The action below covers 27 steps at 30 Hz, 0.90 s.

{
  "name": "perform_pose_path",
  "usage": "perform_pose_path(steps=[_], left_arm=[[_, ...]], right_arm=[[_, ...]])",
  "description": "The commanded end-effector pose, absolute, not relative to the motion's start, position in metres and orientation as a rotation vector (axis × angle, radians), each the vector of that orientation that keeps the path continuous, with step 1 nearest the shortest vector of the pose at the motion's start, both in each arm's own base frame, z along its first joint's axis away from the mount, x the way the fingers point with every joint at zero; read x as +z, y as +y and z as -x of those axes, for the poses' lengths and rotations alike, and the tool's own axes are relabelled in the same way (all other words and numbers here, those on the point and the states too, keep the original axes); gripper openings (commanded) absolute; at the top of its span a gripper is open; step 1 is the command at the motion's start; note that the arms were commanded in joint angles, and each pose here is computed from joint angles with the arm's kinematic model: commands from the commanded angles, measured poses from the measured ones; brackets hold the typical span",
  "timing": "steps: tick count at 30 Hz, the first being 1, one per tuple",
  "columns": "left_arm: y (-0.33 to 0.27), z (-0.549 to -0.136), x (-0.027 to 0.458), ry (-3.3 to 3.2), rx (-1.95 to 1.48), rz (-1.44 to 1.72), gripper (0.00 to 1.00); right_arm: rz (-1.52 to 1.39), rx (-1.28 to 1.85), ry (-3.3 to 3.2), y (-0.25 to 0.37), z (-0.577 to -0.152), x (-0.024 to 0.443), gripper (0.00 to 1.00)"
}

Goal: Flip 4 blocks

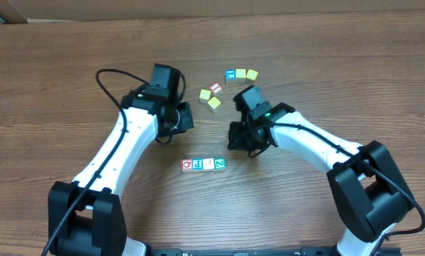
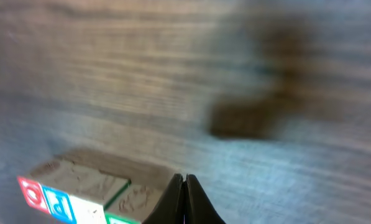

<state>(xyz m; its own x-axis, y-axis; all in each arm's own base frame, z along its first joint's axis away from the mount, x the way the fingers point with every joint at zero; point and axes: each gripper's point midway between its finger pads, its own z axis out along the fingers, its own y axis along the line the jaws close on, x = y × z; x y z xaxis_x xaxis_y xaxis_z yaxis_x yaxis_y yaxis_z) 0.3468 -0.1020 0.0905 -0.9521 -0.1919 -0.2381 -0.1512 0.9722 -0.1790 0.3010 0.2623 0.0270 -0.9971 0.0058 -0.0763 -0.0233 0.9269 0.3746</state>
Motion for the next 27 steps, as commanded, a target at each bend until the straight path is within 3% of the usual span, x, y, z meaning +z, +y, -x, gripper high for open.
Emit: perform_pose_path(steps=[1,9,16,27], left_arm=[[-0.090,-0.332,0.076,2.935,-0.123,0.333,0.04],[-0.074,-0.278,0.035,3.234,0.071,0.398,0.04],[-0.069,-0.266,0.006,3.345,0.153,0.400,0.04],[-0.065,-0.267,0.003,3.376,0.123,0.312,0.04]], right_arm=[[0.029,0.530,3.014,0.258,-0.298,0.026,0.04],[-0.036,0.504,3.067,0.252,-0.288,0.023,0.04],[-0.094,0.484,3.103,0.249,-0.281,0.022,0.04],[-0.081,0.491,3.095,0.253,-0.281,0.022,0.04]])
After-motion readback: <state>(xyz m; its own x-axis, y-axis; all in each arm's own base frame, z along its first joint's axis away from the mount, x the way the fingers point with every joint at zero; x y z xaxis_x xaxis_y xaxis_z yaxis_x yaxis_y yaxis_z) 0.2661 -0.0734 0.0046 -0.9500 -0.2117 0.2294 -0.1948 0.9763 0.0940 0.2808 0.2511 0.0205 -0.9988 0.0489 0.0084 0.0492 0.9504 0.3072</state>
